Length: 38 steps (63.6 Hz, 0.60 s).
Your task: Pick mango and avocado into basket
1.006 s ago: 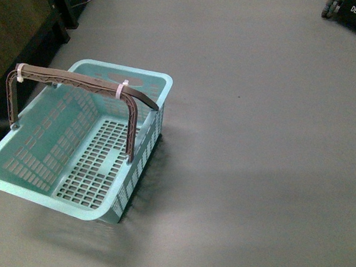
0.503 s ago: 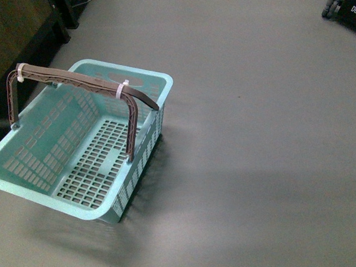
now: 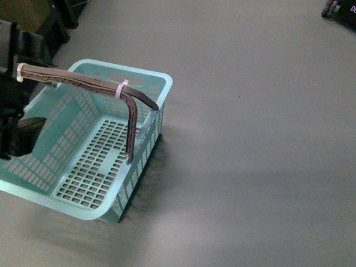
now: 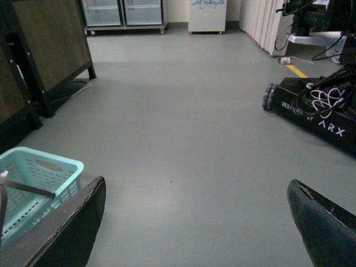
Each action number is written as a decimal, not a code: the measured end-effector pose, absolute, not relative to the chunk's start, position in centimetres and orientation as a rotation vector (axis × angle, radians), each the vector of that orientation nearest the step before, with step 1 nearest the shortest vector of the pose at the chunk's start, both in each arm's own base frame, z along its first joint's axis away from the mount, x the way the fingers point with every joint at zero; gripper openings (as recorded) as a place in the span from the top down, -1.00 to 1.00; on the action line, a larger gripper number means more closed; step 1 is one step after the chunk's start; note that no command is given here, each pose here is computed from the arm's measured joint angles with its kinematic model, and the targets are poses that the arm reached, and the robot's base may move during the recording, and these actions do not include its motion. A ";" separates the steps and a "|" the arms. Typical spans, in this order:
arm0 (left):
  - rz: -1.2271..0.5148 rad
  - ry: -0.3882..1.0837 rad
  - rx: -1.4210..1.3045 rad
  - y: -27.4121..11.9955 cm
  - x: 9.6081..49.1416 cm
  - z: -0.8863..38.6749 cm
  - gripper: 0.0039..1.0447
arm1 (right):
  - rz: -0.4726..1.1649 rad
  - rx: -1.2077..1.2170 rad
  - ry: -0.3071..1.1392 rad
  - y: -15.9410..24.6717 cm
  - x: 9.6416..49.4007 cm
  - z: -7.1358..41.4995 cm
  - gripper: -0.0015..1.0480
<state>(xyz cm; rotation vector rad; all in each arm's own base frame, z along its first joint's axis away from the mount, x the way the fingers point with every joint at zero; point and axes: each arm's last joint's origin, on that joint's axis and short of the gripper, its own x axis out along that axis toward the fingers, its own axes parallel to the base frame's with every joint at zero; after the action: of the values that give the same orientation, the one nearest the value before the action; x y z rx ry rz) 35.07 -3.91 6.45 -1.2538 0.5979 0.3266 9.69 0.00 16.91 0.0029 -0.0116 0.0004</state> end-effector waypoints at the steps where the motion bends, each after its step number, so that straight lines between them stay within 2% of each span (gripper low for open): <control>1: 0.322 0.598 -1.259 -4.2 35.8 6.2 -0.84 | 0.000 0.002 -0.012 0.0 9.7 16.9 -0.83; 16: 0.294 0.561 -1.277 -5.5 42.6 4.5 -0.84 | 0.000 0.002 -0.012 0.0 9.7 16.9 -0.83; 29: 0.289 0.571 -1.263 -6.2 45.3 3.1 -0.84 | 0.000 0.003 -0.012 0.0 9.7 16.9 -0.83; 38: 0.294 0.577 -1.248 -6.6 46.2 2.4 -0.41 | 0.000 0.002 -0.012 0.0 9.7 16.9 -0.83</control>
<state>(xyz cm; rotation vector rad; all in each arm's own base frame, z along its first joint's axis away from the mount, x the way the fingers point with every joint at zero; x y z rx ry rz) 46.23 -6.61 2.42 -1.2481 0.5768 0.2936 9.69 0.00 16.91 0.0025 -0.0116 0.0004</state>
